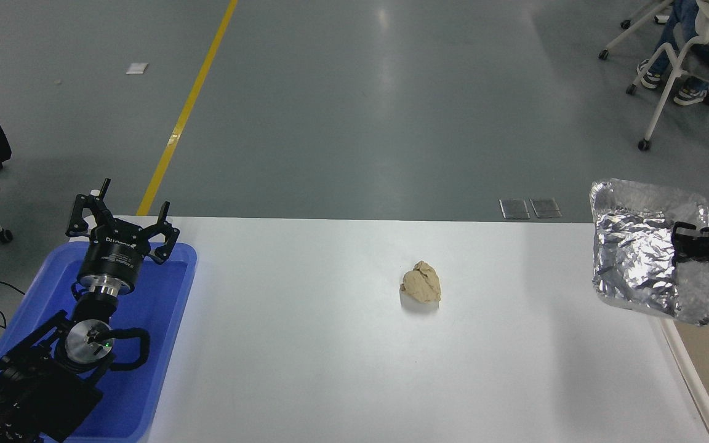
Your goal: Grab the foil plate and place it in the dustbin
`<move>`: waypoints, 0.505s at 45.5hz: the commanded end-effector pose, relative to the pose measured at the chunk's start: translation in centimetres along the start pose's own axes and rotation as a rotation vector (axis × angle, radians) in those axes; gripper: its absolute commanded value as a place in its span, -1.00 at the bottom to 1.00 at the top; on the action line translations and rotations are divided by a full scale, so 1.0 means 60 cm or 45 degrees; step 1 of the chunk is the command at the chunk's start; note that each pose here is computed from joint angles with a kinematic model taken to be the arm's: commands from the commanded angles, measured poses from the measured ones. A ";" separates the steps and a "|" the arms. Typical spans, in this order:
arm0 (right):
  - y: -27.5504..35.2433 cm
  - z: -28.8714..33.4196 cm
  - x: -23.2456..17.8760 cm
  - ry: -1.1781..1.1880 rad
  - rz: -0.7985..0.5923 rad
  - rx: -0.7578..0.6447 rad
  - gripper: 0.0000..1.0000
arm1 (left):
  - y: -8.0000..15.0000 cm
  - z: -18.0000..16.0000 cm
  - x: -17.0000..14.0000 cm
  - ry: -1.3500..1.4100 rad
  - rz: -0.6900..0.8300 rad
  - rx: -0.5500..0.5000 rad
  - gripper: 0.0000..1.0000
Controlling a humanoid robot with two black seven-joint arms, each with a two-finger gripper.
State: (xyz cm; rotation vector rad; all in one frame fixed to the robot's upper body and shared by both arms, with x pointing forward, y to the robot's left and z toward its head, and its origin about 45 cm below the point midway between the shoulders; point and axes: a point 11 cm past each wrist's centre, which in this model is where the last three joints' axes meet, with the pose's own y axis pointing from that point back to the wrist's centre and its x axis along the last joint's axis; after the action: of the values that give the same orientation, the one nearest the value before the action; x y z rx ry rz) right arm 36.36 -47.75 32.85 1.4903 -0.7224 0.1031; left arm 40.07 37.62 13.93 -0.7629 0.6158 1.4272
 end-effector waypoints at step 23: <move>0.102 -0.003 0.060 0.044 0.042 0.006 -1.00 | 0.000 0.000 0.000 0.000 0.000 -0.001 1.00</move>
State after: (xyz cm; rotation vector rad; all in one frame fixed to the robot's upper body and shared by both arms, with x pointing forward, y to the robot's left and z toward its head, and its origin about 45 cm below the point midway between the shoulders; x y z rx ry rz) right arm 36.42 -48.11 39.39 1.4804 -0.7227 0.1534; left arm 40.07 37.62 13.94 -0.7632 0.6157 1.4273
